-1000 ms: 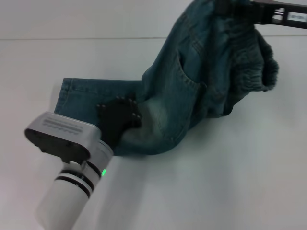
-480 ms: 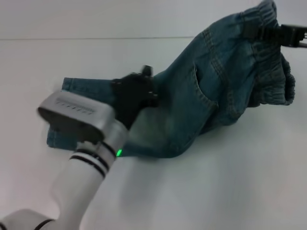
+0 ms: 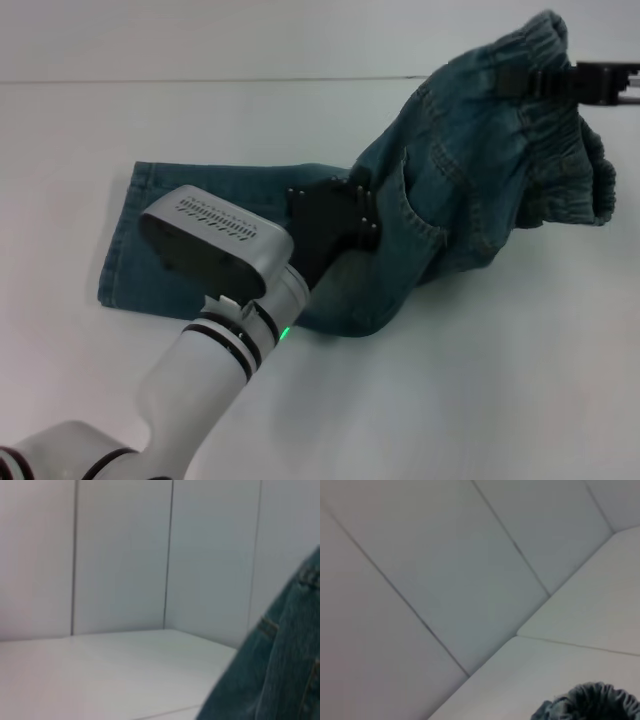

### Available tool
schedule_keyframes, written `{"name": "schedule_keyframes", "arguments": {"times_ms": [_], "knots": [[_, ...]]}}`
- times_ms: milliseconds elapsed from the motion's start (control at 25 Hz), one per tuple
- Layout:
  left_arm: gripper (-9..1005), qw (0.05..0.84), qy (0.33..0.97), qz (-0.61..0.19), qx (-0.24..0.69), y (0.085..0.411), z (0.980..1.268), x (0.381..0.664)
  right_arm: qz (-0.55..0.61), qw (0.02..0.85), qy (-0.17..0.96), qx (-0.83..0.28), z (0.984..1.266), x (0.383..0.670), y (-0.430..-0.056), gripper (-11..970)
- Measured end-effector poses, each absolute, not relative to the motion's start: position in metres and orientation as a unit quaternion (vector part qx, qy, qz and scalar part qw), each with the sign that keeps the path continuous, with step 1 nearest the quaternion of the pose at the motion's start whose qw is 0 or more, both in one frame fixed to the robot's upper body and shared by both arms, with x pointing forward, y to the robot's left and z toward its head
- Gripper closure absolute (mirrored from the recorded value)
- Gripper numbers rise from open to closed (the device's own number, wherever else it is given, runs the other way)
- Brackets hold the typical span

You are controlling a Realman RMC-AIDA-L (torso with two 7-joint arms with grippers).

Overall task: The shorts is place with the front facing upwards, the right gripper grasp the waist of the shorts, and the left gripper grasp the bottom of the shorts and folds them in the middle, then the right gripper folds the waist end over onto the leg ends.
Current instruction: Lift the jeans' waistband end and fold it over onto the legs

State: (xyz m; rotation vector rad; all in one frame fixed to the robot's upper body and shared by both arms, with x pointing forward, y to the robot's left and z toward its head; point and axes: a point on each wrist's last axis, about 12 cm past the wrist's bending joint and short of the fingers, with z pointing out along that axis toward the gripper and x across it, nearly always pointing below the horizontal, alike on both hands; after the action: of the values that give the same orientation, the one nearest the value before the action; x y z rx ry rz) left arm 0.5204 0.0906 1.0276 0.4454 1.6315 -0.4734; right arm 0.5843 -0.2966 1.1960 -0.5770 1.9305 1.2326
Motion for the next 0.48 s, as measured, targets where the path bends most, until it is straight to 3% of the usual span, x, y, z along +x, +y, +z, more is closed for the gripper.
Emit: {"name": "schedule_keyframes", "arguments": {"times_ms": [480], "knots": [[996, 0.626, 0.713, -0.225, 0.222, 0.078, 1.029, 0.516, 0.437, 0.349, 0.765, -0.32, 1.236, 0.627, -0.237, 854]]}}
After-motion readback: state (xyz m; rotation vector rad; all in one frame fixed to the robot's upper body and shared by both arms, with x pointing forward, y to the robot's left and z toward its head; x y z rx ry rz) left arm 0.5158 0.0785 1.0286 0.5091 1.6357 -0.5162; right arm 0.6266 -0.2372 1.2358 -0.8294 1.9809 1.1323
